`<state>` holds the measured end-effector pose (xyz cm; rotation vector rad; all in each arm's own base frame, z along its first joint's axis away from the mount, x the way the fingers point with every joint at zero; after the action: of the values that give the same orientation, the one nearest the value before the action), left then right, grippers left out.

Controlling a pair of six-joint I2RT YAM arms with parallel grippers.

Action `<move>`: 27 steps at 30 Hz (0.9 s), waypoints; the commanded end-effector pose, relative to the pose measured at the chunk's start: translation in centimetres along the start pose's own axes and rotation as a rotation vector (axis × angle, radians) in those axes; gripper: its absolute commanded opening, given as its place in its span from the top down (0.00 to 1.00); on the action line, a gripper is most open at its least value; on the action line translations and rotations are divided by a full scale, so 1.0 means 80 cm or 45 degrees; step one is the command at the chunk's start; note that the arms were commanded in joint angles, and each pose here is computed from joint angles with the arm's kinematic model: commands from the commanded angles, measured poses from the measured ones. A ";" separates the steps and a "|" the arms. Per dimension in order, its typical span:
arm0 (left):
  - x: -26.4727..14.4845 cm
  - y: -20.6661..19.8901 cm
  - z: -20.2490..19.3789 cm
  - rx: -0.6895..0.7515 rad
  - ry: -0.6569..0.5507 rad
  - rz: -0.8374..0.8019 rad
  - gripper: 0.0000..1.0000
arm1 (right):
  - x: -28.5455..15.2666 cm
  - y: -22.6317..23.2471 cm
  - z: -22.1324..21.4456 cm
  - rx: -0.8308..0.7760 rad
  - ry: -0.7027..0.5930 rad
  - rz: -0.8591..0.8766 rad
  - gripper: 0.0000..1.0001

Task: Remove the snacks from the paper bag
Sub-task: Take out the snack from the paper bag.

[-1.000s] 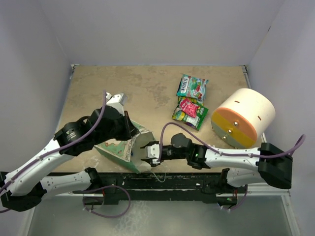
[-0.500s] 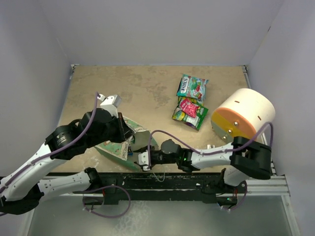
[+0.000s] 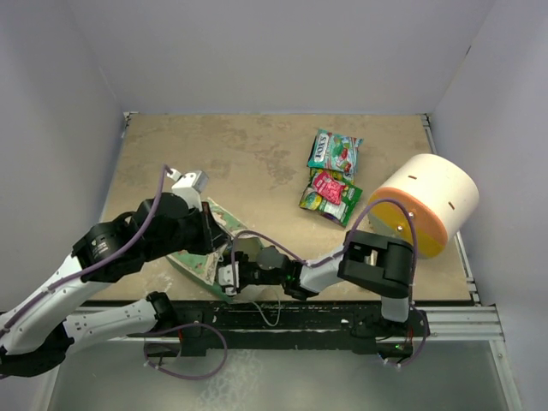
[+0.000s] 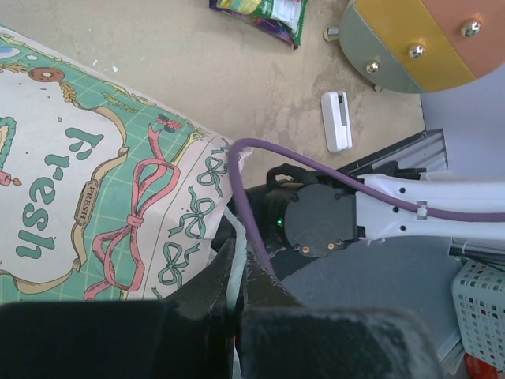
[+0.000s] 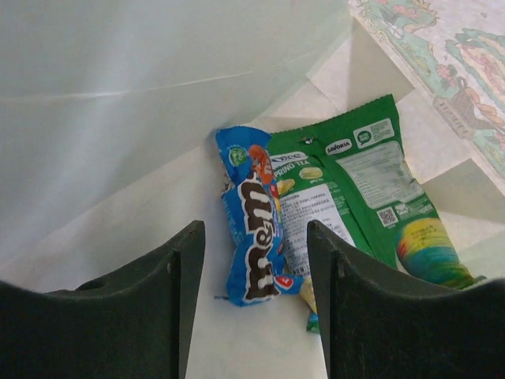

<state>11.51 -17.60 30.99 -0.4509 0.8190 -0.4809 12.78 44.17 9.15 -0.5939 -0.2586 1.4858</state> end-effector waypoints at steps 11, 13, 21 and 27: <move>0.021 -0.039 -0.004 0.047 0.075 -0.195 1.00 | 0.058 -0.027 -0.012 0.064 -0.089 -0.230 0.39; 0.021 -0.038 -0.007 0.048 0.088 -0.195 1.00 | 0.064 -0.030 -0.023 0.078 -0.051 -0.272 0.39; 0.015 -0.027 -0.018 0.010 0.101 -0.189 1.00 | 0.079 -0.046 -0.062 0.122 0.089 -0.380 0.43; 0.011 -0.013 -0.023 -0.017 0.104 -0.131 1.00 | 0.082 -0.051 -0.074 0.121 0.111 -0.369 0.60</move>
<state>10.41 -19.41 29.15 -0.4415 0.9048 -0.5916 18.35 49.51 4.78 -0.5262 -0.2133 1.2374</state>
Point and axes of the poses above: each gripper's point midway between its finger pads, its own x axis out along the fingers, its own y axis along the line the jaws close on, z = x × y, the point moved 3 cm from there along -x, back along the fingers, and after that the axes turned 3 degrees about -x, right-handed, at the moved point
